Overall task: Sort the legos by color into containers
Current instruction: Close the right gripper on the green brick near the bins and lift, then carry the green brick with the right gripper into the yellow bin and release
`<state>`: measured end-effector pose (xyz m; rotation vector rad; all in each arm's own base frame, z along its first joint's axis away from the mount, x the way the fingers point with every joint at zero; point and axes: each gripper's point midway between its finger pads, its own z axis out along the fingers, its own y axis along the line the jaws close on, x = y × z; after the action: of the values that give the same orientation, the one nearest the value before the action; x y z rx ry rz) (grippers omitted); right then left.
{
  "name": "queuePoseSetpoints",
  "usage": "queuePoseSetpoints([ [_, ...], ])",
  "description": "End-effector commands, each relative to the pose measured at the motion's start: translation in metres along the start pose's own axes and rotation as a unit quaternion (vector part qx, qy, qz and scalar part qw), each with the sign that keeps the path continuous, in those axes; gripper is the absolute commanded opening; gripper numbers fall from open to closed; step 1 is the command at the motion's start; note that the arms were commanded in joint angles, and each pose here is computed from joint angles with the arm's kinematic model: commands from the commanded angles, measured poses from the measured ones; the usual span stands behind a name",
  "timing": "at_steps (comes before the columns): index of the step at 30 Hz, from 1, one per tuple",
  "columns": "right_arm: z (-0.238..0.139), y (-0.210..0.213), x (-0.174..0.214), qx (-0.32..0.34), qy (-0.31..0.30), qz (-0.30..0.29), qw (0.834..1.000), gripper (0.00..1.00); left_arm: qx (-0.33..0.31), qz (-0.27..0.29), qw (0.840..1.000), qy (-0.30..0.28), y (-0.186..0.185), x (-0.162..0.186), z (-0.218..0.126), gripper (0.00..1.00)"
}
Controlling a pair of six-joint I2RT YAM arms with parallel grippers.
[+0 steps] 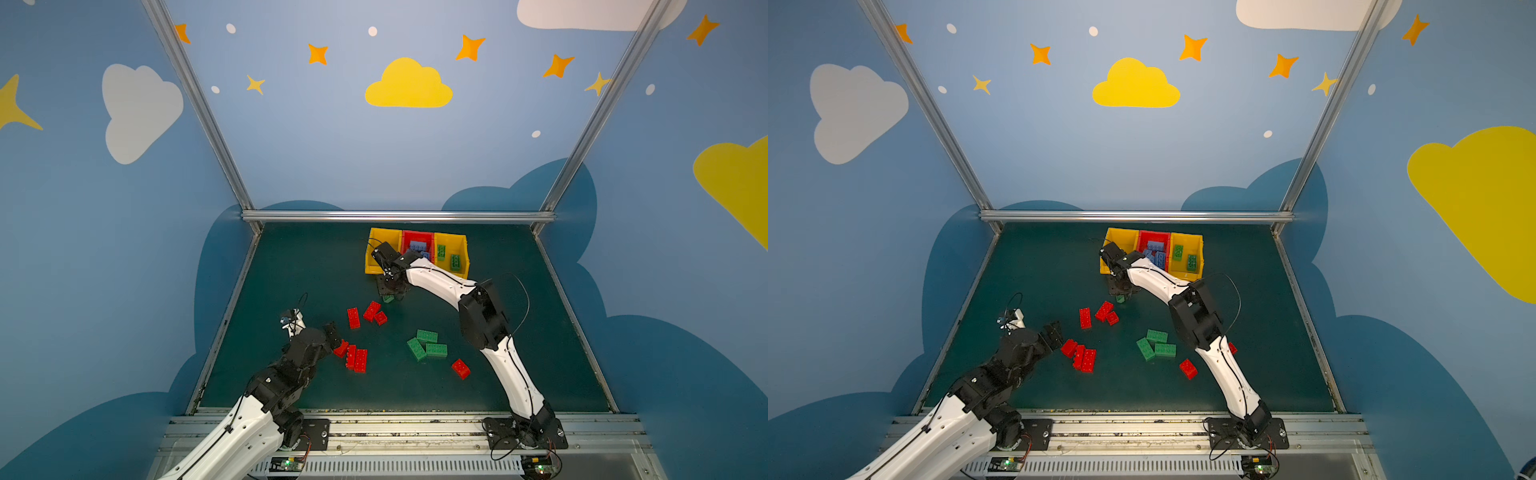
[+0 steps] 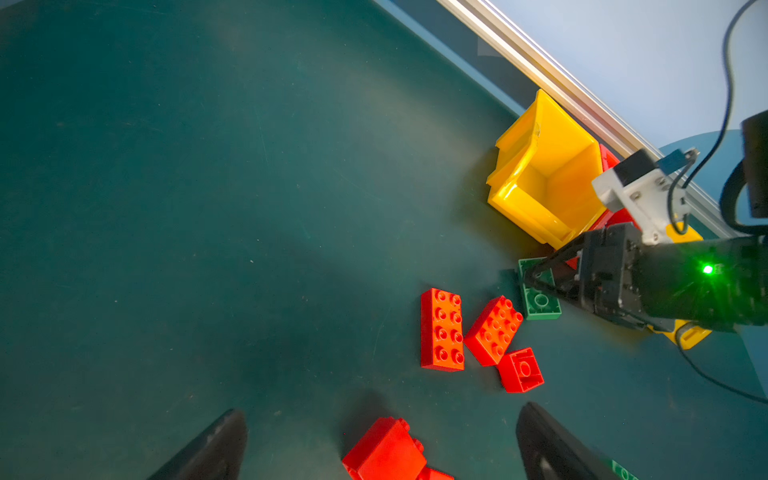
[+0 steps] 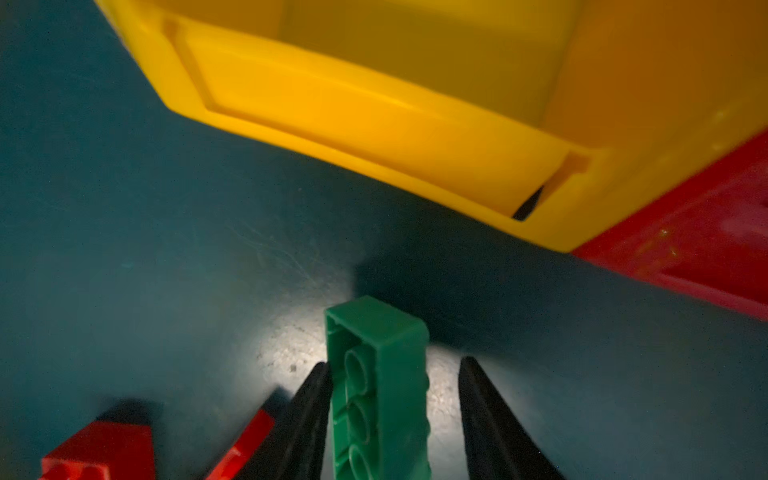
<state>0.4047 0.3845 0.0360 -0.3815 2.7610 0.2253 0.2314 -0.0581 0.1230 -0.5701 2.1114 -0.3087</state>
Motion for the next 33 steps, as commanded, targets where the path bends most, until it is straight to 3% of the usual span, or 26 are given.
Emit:
queuePoseSetpoints([
  [1,0.013,-0.005,0.018,0.011,0.032,-0.008,0.999,0.49,-0.001,0.002,1.000,-0.006,-0.002,-0.007,-0.003,1.00],
  [4,0.013,-0.002,0.017,0.003,0.031,-0.013,0.999,0.48,-0.002,-0.001,1.000,-0.005,-0.002,-0.007,-0.003,1.00],
  [10,0.013,0.008,0.018,-0.022,0.035,-0.022,0.999,0.16,-0.007,-0.001,1.000,-0.006,0.001,-0.007,-0.004,1.00],
  [12,0.008,0.008,0.018,-0.025,0.037,-0.022,0.999,0.09,-0.004,-0.002,1.000,-0.005,0.000,-0.007,-0.004,1.00],
  [20,-0.048,-0.017,0.006,-0.042,-0.004,-0.003,0.999,0.04,0.035,0.006,0.999,0.020,-0.026,-0.006,-0.001,1.00],
  [26,-0.107,-0.085,-0.015,-0.028,-0.066,0.041,0.997,0.05,0.081,0.032,0.994,0.067,-0.073,-0.001,0.012,1.00],
  [33,-0.116,-0.168,-0.046,0.005,-0.098,0.100,0.990,0.07,0.139,0.097,0.980,0.104,-0.143,0.013,0.022,1.00],
])
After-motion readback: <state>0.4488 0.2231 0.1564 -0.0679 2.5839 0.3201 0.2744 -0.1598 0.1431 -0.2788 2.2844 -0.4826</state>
